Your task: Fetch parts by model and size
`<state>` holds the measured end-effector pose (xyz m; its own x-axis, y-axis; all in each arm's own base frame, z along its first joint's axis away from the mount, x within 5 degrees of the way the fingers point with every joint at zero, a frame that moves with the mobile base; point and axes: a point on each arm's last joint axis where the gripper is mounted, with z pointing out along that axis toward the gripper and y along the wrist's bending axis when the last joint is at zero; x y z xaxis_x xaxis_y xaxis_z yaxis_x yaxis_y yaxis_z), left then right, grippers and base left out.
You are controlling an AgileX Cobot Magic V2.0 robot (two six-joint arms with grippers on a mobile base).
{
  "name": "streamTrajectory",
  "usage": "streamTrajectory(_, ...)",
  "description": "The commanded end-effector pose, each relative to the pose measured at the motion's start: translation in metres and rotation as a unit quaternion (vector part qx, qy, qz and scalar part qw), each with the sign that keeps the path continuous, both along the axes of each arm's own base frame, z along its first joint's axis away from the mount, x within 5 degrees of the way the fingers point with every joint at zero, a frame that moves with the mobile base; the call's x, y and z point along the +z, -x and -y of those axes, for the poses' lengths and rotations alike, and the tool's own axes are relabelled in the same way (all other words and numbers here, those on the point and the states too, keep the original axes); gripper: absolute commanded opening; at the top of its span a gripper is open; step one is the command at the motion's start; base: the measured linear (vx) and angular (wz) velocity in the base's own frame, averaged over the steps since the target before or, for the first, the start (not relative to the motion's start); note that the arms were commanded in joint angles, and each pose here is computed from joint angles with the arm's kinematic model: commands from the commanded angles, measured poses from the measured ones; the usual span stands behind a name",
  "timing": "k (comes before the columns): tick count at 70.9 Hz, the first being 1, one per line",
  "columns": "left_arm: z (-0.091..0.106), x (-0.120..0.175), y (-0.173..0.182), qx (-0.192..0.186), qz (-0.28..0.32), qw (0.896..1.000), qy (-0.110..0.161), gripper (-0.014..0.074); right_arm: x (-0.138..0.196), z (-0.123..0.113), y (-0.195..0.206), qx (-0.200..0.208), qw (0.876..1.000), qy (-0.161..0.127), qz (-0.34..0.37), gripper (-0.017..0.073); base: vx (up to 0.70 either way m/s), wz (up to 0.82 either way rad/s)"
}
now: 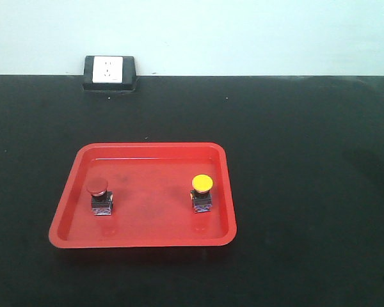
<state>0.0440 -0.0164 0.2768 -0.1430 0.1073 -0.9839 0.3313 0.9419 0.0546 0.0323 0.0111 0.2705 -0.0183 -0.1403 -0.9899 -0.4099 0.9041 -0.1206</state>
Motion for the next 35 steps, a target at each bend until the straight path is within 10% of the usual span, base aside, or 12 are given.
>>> streamTrajectory(1, 0.0002, 0.012, -0.0008, 0.001, 0.034, 0.999, 0.013, 0.0223, 0.0166, -0.0006, -0.0004, 0.001, 0.999, -0.014, 0.052, 0.045, 0.0, 0.0)
streamTrajectory(6, 0.0003, 0.0097, -0.0015, 0.001, 0.031, 0.999, 0.012, 0.0018, 0.0166, -0.0006, -0.0004, 0.001, 0.999, -0.014, 0.052, 0.0272, 0.0, 0.0)
streamTrajectory(13, 0.0006, 0.0066, -0.0026, 0.001, 0.031, 0.999, 0.007, -0.0009, 0.0165, -0.0006, -0.0004, 0.001, 0.999, -0.013, 0.052, -0.0016, 0.0, 0.0)
streamTrajectory(35, 0.0006, 0.0065, -0.0026, 0.001, 0.031, 0.999, 0.008, -0.0008, 0.0164, -0.0009, -0.0002, 0.003, 0.999, -0.019, 0.049, -0.001, 0.0, 0.0)
